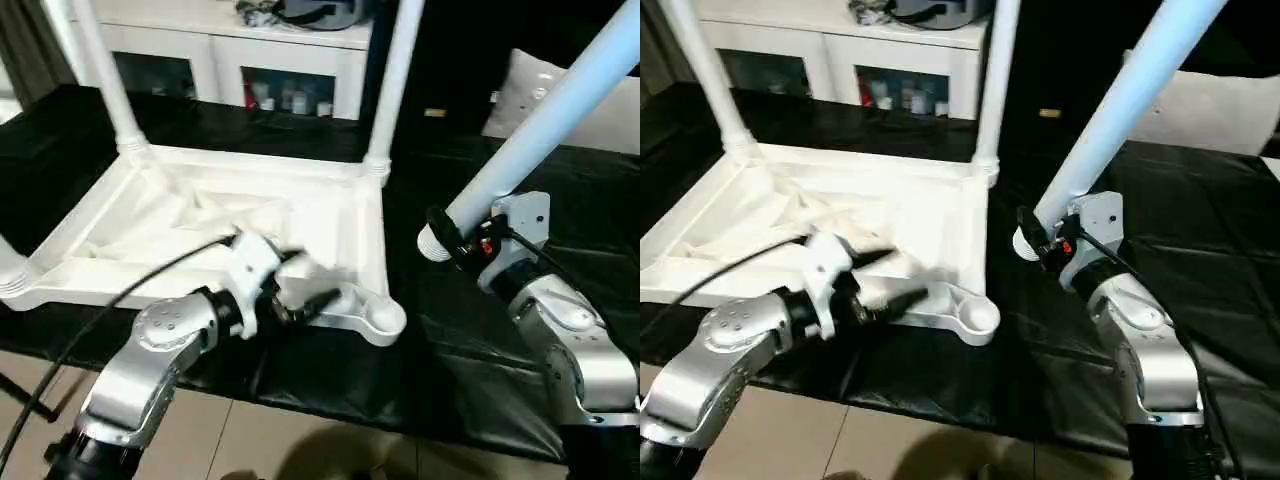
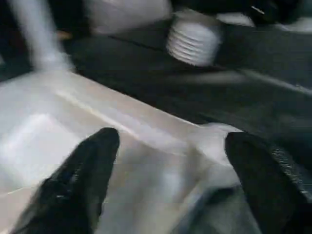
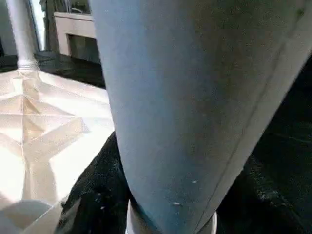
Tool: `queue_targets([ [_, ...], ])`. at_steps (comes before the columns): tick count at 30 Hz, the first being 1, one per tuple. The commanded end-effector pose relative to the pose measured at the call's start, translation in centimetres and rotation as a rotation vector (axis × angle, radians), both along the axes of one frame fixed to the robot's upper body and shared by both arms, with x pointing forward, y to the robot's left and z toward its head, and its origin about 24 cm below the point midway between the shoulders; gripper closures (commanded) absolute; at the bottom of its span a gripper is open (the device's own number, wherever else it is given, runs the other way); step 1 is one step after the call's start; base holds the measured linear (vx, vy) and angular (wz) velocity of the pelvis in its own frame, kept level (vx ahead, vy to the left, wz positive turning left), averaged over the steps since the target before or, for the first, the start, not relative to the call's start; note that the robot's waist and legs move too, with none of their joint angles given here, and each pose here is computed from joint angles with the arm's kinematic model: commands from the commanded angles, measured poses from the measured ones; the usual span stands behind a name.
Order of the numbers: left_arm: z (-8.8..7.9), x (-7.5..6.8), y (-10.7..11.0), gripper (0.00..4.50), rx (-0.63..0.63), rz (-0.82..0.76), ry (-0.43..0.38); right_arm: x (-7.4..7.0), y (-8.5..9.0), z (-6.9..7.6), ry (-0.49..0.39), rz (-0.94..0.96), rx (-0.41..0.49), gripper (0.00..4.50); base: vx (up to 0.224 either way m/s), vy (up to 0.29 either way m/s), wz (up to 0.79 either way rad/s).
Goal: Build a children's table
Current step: Move to table
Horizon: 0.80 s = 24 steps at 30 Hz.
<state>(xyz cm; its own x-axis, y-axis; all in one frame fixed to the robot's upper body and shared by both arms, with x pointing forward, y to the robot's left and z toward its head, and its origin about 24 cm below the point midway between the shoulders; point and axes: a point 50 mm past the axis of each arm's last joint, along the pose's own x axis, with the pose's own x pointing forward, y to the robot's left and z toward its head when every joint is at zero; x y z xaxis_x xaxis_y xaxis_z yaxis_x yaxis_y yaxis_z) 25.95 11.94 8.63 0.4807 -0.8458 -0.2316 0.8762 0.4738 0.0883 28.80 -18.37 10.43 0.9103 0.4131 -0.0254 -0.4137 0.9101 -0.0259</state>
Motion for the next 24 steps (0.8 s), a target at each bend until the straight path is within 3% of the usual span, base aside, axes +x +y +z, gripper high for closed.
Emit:
queue_targets([
  [1, 0.4, 0.4, -0.3, 0.64, 0.042, -0.11, -0.01, 0.0, 0.1, 0.0, 0.019, 0.059, 0.009, 2.61, 0.0, 0.0, 0.0],
  [2, 0.4, 0.5, -0.3, 0.94, 0.055, -0.132, -0.008, 0.0, 0.2, 0.0, 0.018, 0.074, 0.007, 2.61, 0.0, 0.0, 0.0],
  [5, 0.3, 1.4, -0.4, 1.01, 0.132, -0.223, 0.003, -0.2, 0.2, -0.4, 0.028, 0.095, -0.012, 2.61, 0.0, 0.0, 0.0],
  [8, 0.1, 1.9, -0.4, 1.45, 0.193, -0.296, 0.019, -0.4, 0.4, -0.4, 0.036, 0.116, 0.011, 2.61, 0.0, 0.0, 0.0],
  [10, -0.1, 2.3, -0.4, 1.44, 0.225, -0.328, 0.029, -0.8, 0.5, -0.7, 0.048, 0.131, 0.018, 2.61, 0.0, 0.0, 0.0],
  [14, -0.4, 2.6, -0.3, 1.88, 0.264, -0.384, 0.049, -1.6, 0.9, -1.4, 0.082, 0.175, -0.004, 2.61, 0.0, 0.0, 0.0],
  [16, -0.7, 2.6, -0.3, 1.91, 0.285, -0.401, 0.059, -1.7, 1.0, -1.5, 0.087, 0.18, 0.025, 2.61, 0.0, 0.0, 0.0],
  [19, -1.1, 2.8, -0.1, 2.3, 0.318, -0.414, 0.058, -1.8, 1.1, -1.5, 0.098, 0.177, 0.08, 2.61, 0.0, 0.0, 0.0],
  [22, -1.5, 3.2, 0.1, 2.3, 0.351, -0.425, 0.044, -2.1, 1.5, -1.5, 0.114, 0.201, 0.114, 2.61, 0.0, 0.0, 0.0],
  [24, -1.6, 3.6, -0.1, 2.71, 0.357, -0.43, 0.034, -2.3, 1.5, -1.5, 0.113, 0.214, 0.112, 2.61, 0.0, 0.0, 0.0],
])
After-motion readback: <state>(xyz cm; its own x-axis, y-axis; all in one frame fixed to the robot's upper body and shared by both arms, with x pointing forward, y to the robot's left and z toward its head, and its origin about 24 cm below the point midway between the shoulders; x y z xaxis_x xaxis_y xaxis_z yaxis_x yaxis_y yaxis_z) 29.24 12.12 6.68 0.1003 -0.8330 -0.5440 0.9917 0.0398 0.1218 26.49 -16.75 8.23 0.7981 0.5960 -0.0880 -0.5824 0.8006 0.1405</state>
